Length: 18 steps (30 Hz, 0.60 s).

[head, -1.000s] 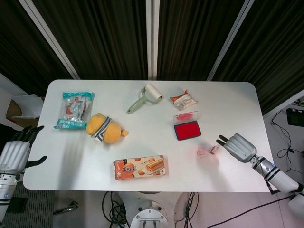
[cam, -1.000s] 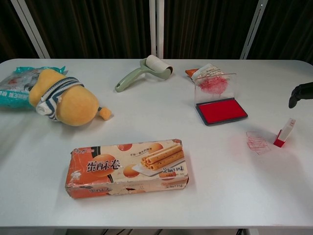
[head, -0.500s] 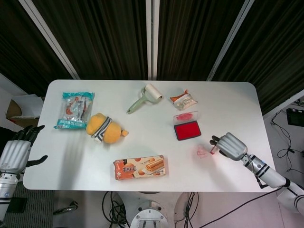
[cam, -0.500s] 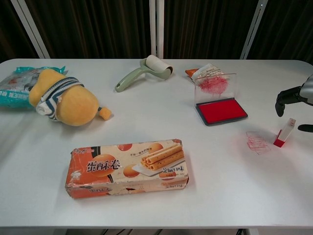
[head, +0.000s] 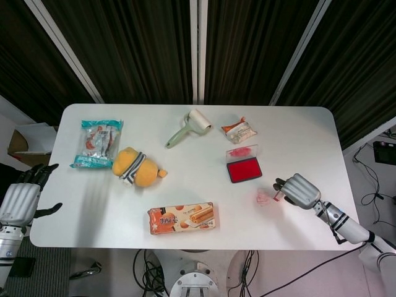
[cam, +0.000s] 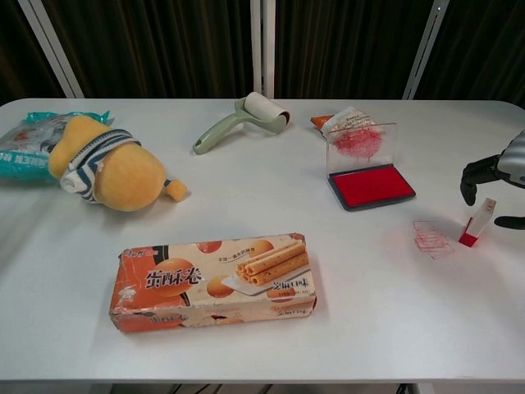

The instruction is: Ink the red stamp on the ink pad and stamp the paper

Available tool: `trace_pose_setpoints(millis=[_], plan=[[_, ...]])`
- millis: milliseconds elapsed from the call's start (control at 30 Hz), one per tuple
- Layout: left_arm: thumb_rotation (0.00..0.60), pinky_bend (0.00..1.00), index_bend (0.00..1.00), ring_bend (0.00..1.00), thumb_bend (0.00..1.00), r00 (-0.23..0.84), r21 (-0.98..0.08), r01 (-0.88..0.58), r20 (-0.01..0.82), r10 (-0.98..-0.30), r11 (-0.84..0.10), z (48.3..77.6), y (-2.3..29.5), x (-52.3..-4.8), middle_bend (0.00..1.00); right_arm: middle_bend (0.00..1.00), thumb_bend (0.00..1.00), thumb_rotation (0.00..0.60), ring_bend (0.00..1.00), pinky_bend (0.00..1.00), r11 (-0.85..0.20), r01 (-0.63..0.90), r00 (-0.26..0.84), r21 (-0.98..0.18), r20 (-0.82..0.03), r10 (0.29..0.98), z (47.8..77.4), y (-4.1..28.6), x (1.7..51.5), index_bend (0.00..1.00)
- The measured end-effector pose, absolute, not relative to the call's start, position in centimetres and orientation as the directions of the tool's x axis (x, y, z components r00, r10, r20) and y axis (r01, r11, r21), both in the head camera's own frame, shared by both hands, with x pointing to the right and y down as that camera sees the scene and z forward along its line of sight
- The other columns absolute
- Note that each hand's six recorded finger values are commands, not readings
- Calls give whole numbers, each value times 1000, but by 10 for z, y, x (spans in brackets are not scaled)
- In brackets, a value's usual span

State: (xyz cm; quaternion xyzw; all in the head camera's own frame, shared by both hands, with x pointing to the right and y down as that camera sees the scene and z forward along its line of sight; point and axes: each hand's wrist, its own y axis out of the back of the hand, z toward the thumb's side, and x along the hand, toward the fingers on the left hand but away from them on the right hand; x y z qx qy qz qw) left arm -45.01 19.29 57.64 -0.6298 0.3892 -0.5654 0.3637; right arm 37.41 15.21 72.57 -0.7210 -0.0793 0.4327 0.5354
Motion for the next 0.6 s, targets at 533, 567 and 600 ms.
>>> trace_pose_setpoints(millis=[533,567,600], plan=[[600,210,131,118,120,50,-898,-75,430,-901,-433,576,193,-452,183,433,242,600,782,1000,-438,-345,613,-830,-553,565,739,155,370,490],[600,210,131,118,121,51,-898,-75,430,-901,-433,576,193,-452,183,436,242,600,782,1000,-439,-345,613,-830,-553,565,739,155,370,494],[600,210,131,119,121,51,-898,-75,431,-901,-433,576,193,-452,183,442,242,600,782,1000,-439,-344,612,-830,-553,565,739,156,370,501]])
